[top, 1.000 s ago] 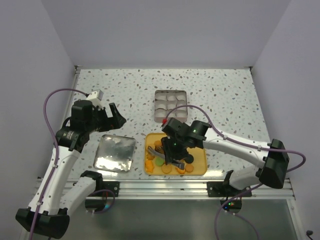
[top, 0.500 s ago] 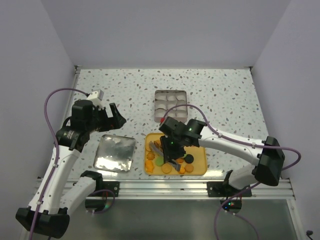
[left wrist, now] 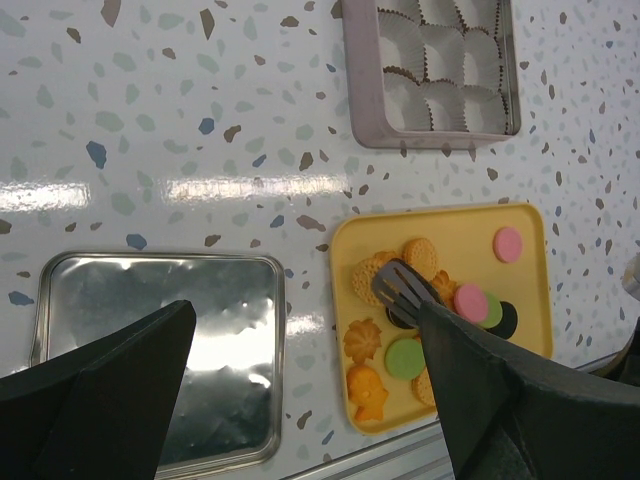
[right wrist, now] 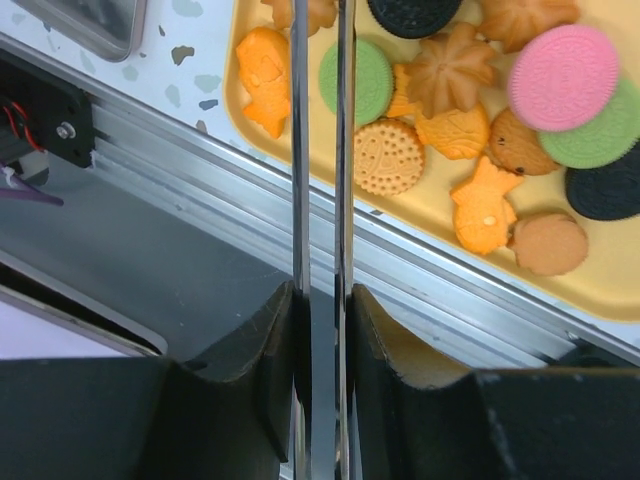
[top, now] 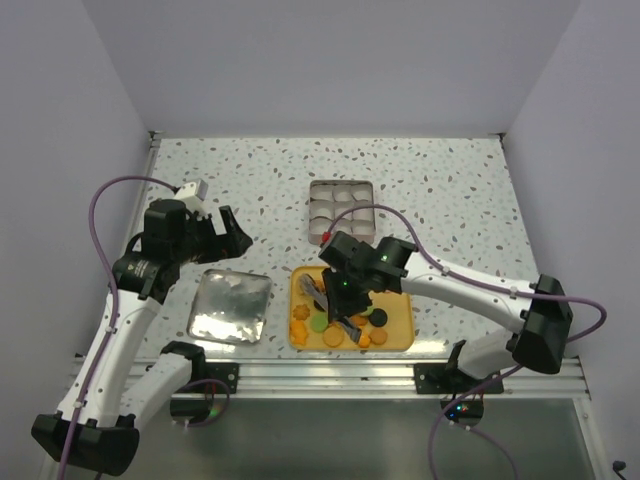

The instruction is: Pack the cookies

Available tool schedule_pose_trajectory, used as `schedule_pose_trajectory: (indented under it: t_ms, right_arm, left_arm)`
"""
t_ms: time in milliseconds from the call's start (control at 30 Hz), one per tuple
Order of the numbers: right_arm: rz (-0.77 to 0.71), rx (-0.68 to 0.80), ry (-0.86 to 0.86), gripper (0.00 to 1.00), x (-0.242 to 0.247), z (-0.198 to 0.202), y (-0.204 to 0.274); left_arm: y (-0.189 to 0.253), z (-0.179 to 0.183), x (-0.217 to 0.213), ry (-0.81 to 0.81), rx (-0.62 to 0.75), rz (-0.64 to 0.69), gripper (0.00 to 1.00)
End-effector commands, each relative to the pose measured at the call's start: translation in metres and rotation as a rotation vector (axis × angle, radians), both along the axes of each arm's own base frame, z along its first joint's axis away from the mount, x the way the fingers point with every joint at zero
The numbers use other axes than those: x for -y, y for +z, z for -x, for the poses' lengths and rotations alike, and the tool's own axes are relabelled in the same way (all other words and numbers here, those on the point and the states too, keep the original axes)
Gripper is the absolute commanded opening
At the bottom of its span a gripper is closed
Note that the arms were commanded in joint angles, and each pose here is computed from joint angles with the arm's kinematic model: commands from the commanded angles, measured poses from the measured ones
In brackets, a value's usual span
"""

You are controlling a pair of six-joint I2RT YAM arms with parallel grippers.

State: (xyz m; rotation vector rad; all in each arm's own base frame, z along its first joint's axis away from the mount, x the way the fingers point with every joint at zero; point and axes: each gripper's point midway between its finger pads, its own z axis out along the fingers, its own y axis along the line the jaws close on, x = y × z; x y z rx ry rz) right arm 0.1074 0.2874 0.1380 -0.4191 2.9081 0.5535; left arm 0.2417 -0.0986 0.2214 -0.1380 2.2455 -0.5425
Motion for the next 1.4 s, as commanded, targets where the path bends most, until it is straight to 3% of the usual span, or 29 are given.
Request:
schedule_pose_trajectory:
  t_ms: [0,367,600,867,1133,1367]
  right_arm:
    - [-0.054,0.14,-0.031,0.07,0.002,-0.019,0.048]
    - [-0.095,0.318,-0.134,0.06,0.025,-0.114,0.125]
    - [-0.027,0.347,-0.202,0.04,0.031,-0.198,0.108]
    - [-0.034,0.303,-0.226,0.01,0.014,-0.259,0.075]
    - [-0.024,0.264,-0.193,0.01,0.001,-0.284,0.054]
    - [0.007,0.231,-0.193,0.0,0.006,-0.279,0.037]
  left_arm:
    - [0.019,-0.006,0.002,-0.017,0.069,0.001,1.0]
    - [0.031,-0.01,0.004,-0.02,0.089,-0.001,1.0]
    - [0.034,-0.007,0.01,-0.039,0.084,0.02,1.0]
    - [0.034,-0.01,0.008,-0.024,0.081,0.015,1.0]
    - [0.039,-0.014,0.002,0.013,0.08,-0.009,1.0]
    - [0.039,-0.018,0.0,0.023,0.075,-0.018,1.0]
